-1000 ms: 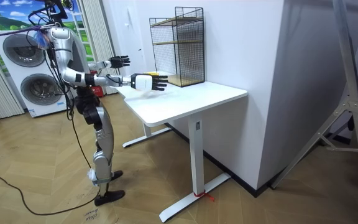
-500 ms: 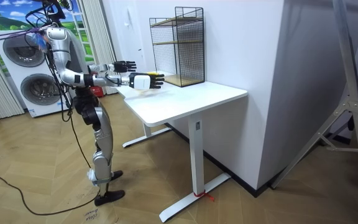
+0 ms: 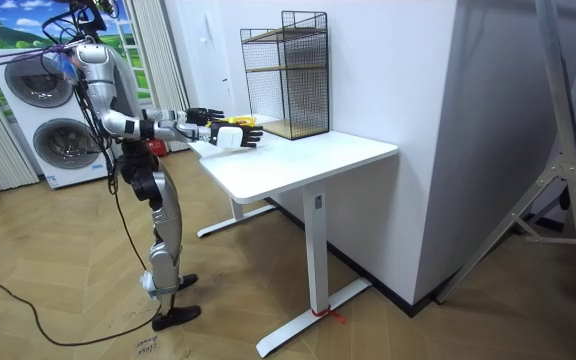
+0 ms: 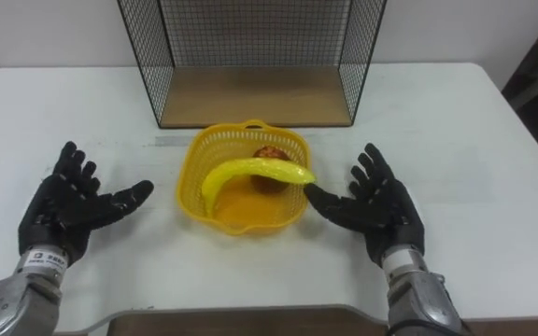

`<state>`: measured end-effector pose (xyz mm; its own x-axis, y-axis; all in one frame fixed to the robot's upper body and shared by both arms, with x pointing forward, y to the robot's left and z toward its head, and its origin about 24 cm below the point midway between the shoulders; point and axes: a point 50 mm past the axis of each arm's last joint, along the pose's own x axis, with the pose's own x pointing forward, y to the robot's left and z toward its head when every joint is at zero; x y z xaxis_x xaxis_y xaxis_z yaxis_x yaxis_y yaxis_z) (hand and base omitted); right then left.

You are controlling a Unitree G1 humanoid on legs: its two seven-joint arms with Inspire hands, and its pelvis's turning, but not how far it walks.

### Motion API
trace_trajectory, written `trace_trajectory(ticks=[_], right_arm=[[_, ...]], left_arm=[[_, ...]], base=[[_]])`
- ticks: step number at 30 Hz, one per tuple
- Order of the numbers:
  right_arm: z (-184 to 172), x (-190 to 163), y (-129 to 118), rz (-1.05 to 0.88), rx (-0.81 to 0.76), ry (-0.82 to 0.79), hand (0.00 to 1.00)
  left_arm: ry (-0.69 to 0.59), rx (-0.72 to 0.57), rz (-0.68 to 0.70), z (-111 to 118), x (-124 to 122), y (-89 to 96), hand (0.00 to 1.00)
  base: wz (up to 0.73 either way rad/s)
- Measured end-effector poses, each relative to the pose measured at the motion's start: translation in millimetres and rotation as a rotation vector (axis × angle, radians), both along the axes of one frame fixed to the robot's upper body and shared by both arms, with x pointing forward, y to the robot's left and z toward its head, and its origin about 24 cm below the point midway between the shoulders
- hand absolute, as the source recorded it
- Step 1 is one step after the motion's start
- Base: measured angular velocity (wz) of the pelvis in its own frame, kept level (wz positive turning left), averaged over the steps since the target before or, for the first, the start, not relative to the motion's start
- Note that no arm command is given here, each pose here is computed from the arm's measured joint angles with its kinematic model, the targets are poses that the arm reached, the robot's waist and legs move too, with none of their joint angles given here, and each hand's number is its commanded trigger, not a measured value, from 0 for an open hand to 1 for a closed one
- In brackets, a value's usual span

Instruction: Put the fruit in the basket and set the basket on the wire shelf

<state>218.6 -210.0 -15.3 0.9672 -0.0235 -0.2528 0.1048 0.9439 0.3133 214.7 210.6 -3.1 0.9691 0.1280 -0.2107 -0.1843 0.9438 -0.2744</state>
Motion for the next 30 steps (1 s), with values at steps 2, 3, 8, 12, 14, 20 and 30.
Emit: trace_trajectory(ticks=[2,3,8,12,14,20,30], right_arm=[[-1,0,3,0.008,0.005,0.001,0.00],[-1,0,5,0.018,0.009,0.002,0.00],[-1,1,10,0.035,0.014,-0.002,0.00],[-2,1,16,0.056,0.022,-0.002,0.00],[-2,1,18,0.064,0.024,-0.002,0.00],[-4,2,30,0.092,0.050,-0.002,0.00],[-4,4,39,0.127,0.059,-0.001,0.00]], left_arm=[[0.006,-0.004,-0.015,-2,0,-2.9,0.00],[0.018,-0.006,-0.022,-5,0,-4.6,0.00],[0.042,-0.009,-0.030,-11,-1,-6.7,0.00],[0.044,-0.010,-0.040,-11,-1,-9.3,0.00],[0.044,-0.011,-0.041,-11,-1,-9.5,0.00],[0.049,-0.016,-0.062,-12,-1,-15.2,0.00],[0.057,-0.018,-0.082,-15,0,-20.0,0.00]], base=[[0.00],[0.00],[0.00],[0.00],[0.00],[0.00],[0.00]])
